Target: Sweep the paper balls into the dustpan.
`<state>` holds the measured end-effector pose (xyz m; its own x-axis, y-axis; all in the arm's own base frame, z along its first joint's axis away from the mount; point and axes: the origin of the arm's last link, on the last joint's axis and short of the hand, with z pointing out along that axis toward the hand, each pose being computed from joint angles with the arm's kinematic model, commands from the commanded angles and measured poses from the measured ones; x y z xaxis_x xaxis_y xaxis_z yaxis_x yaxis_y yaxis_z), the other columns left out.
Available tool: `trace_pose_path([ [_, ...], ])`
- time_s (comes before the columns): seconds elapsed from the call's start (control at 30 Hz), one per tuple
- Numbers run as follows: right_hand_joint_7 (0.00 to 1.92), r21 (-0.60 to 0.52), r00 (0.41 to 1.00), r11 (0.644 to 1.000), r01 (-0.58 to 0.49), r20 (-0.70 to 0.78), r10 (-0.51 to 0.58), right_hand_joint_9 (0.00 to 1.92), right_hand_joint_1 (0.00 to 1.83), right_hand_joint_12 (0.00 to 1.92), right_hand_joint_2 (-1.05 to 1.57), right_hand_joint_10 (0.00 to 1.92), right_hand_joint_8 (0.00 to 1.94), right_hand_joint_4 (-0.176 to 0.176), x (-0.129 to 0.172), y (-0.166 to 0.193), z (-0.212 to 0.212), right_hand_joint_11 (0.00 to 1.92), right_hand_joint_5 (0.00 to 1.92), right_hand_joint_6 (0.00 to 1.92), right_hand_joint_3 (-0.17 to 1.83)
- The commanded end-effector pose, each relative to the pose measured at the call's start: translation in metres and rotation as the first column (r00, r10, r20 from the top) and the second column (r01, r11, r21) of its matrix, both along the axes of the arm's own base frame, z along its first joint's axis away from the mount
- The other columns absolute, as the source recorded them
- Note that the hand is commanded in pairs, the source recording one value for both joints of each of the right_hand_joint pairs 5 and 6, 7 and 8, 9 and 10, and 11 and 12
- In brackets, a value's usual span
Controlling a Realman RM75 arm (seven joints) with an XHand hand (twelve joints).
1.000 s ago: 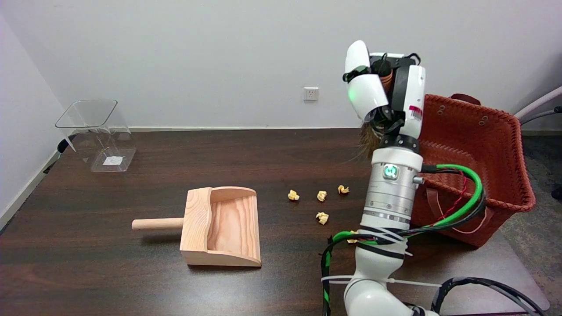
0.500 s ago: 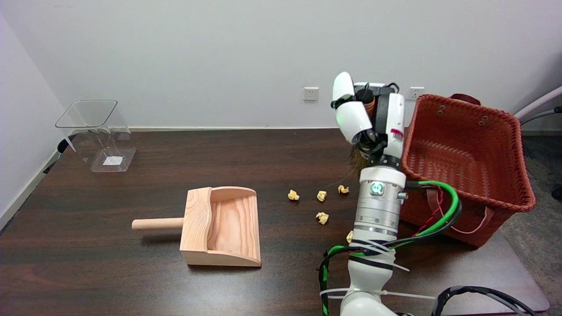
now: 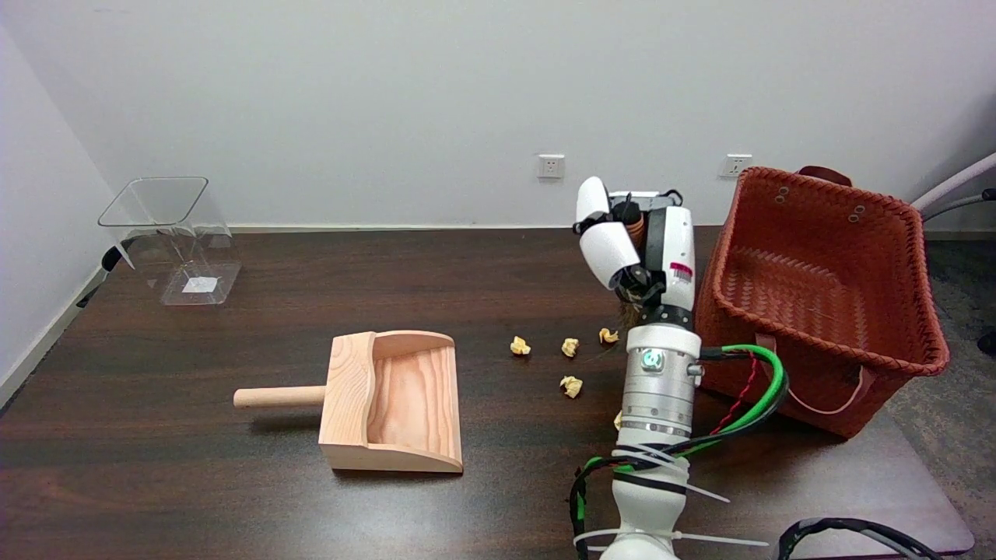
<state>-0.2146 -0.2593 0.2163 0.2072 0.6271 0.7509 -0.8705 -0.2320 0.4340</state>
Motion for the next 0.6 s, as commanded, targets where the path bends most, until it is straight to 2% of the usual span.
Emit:
trace_pose_path([
  [0.03,1.92,-0.017,0.995,0.996,0.082,-0.048,-0.083,1.92,0.84,1.92,1.57,1.92,1.92,0.000,-0.031,0.003,0.001,1.92,1.92,1.92,0.50],
  [0.23,1.92,-0.035,0.993,0.996,0.084,-0.076,-0.086,1.92,0.84,1.92,1.57,1.92,1.92,0.000,-0.039,0.013,-0.002,1.92,1.92,1.92,0.51],
  [0.6,1.92,-0.033,0.985,0.989,0.144,-0.094,-0.146,1.92,0.84,1.92,1.57,1.92,1.92,0.000,-0.054,0.010,-0.018,1.92,1.92,1.92,0.52],
])
